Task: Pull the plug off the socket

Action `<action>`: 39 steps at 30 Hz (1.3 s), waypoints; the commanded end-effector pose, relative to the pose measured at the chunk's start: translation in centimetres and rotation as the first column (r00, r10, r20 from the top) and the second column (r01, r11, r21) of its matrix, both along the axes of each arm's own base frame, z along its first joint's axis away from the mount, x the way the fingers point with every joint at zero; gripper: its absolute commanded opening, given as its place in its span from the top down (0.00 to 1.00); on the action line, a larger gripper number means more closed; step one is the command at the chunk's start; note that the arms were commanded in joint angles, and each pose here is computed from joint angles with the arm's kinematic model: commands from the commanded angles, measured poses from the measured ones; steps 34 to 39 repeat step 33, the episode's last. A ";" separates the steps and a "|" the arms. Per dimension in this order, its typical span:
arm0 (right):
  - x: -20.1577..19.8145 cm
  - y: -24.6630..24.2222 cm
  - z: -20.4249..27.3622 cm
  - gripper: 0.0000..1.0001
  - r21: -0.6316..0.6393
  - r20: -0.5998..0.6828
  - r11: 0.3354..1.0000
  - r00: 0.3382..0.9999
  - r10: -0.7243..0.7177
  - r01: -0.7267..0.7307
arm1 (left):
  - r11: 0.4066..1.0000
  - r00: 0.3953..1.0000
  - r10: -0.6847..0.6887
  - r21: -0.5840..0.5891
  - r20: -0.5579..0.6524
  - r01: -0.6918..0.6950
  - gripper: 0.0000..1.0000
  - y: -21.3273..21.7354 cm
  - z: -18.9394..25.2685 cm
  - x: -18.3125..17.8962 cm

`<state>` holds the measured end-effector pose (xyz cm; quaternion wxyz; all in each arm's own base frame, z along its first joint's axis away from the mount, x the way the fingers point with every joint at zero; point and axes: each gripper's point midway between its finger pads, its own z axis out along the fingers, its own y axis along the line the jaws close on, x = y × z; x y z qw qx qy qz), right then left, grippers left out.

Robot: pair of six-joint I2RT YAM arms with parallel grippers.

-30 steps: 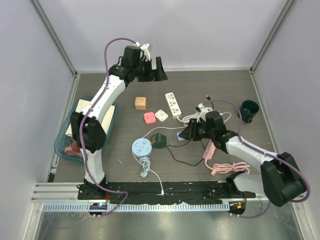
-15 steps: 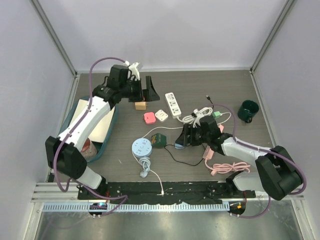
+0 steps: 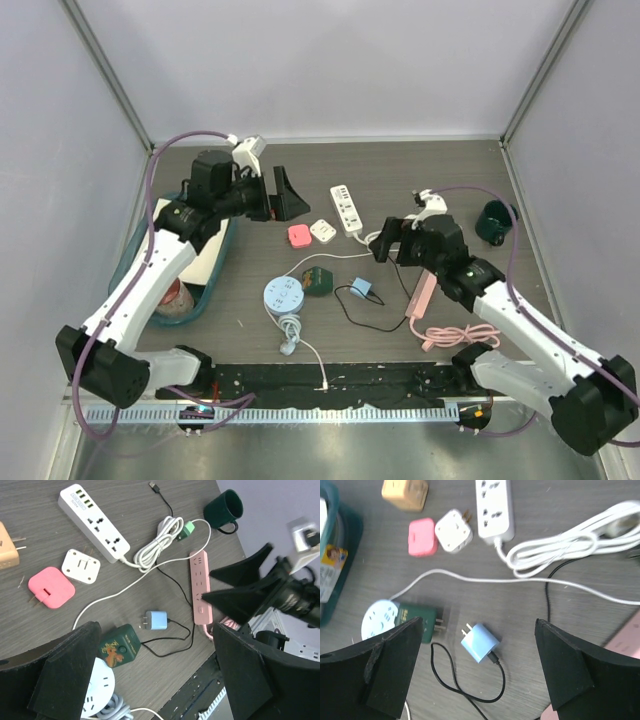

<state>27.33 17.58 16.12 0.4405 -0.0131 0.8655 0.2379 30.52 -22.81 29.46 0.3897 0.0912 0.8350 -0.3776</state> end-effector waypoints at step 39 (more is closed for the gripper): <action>-1.4 -5.3 9.2 0.00 0.114 0.162 0.960 0.949 -0.272 0.255 | 0.990 0.987 0.014 -0.143 0.162 0.009 0.00 2.1 -0.1 -6.2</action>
